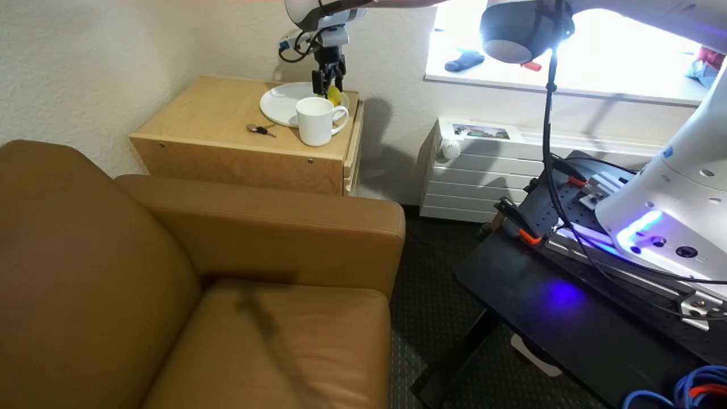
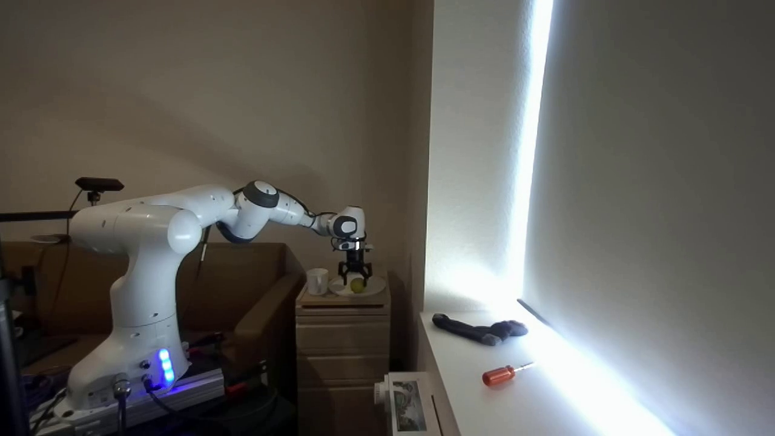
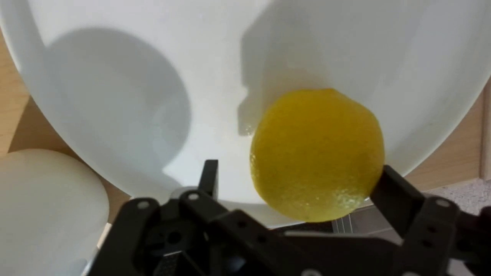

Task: Remove the lemon from the white plate and put it on the nightstand

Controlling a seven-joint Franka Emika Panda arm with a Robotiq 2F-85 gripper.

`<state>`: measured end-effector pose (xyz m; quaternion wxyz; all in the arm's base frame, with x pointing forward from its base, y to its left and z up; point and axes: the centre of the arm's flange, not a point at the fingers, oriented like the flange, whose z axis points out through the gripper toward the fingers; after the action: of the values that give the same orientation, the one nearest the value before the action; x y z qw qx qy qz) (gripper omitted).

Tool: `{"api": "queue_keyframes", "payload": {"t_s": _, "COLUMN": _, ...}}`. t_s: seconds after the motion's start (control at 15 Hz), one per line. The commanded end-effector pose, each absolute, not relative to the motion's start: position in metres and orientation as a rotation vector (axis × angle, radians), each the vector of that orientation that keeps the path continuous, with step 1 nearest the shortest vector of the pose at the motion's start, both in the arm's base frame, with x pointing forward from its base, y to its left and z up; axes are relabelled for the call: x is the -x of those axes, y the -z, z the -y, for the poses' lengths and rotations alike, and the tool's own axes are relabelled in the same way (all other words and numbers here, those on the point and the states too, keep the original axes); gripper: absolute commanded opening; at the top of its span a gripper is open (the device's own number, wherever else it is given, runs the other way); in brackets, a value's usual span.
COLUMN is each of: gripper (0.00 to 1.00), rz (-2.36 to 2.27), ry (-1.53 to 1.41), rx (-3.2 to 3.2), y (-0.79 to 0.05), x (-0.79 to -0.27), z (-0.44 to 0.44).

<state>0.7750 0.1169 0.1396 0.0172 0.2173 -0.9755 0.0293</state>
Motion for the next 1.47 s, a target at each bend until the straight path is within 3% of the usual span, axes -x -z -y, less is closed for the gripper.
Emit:
{"api": "queue_keyframes", "payload": {"t_s": 0.0, "gripper": 1.0, "rz": 3.034, "ry": -0.087, "rx": -0.694, "y": -0.137, "x": -0.801, "z": -0.131}}
{"api": "queue_keyframes", "payload": {"t_s": 0.07, "gripper": 1.0, "rz": 3.036, "ry": -0.096, "rx": -0.706, "y": -0.137, "x": -0.801, "z": -0.131}}
{"api": "queue_keyframes", "payload": {"t_s": 0.13, "gripper": 0.75, "rz": 3.035, "ry": -0.085, "rx": -0.702, "y": -0.137, "x": -0.801, "z": -0.132}}
{"api": "queue_keyframes", "payload": {"t_s": 0.2, "gripper": 0.73, "rz": 3.035, "ry": -0.092, "rx": -0.71, "y": -0.137, "x": -0.801, "z": -0.132}}
{"api": "queue_keyframes", "payload": {"t_s": 0.47, "gripper": 0.47, "rz": 3.04, "ry": -0.096, "rx": -0.736, "y": -0.138, "x": -0.802, "z": -0.134}}
{"api": "queue_keyframes", "payload": {"t_s": 1.4, "gripper": 0.44, "rz": 3.124, "ry": -0.185, "rx": -1.093, "y": -0.242, "x": -0.783, "z": -0.164}}
